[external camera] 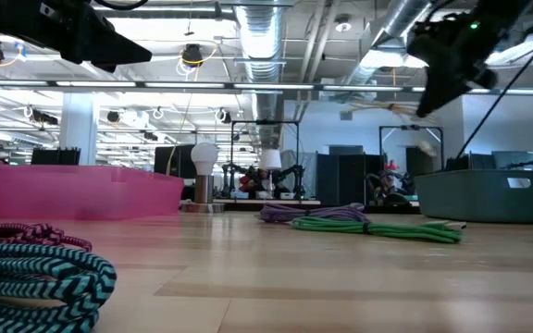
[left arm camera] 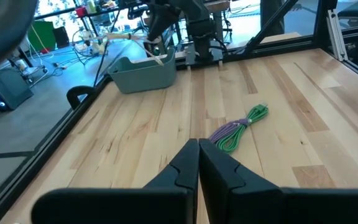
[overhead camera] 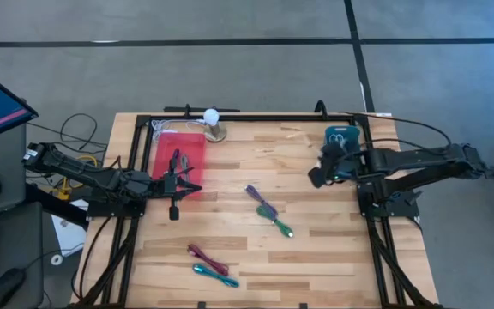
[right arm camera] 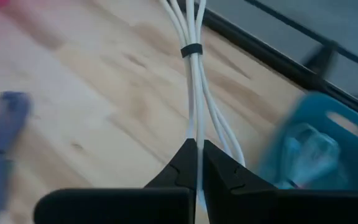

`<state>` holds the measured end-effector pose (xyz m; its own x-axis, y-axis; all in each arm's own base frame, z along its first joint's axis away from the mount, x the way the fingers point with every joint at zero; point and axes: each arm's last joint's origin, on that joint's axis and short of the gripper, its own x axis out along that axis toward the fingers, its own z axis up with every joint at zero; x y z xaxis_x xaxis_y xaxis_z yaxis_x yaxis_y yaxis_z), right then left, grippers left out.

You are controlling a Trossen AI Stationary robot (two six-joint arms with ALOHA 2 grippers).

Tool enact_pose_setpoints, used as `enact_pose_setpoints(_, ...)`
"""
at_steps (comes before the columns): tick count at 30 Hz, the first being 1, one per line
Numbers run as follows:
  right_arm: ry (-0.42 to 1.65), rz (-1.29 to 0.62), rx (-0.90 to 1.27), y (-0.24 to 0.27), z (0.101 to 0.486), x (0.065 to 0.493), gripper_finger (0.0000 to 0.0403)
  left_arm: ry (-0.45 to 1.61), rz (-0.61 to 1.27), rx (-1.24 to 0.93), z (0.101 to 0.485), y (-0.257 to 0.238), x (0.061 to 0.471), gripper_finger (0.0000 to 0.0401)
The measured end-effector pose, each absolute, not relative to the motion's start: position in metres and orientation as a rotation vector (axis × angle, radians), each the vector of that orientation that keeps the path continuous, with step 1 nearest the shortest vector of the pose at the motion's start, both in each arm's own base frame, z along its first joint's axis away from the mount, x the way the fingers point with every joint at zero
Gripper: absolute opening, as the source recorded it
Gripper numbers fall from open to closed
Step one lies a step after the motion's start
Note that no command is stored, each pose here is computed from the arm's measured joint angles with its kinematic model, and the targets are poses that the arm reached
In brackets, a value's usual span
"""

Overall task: Pick & Place USB Port
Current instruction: Put the white charger cable into the blue bin

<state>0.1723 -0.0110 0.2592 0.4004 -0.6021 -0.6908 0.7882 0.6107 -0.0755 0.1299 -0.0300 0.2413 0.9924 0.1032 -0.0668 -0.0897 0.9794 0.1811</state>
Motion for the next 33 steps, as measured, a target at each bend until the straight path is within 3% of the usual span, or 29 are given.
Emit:
enact_pose_setpoints(15,0.921,-1.248,0.364,-0.015,0.256,0.113,0.0,0.077,0.097,0.179,0.241,-0.03,0.13,0.0011)
enact_pose_setpoints(26,1.001,-1.288,0.372,-0.015,0.224,0.104,0.0,0.077,0.097,0.179,0.241,-0.03,0.13,0.0011)
enact_pose_setpoints(33,1.016,-1.275,0.381,-0.021,0.223,0.107,0.0,0.076,0.097,0.179,0.241,-0.03,0.13,0.0011)
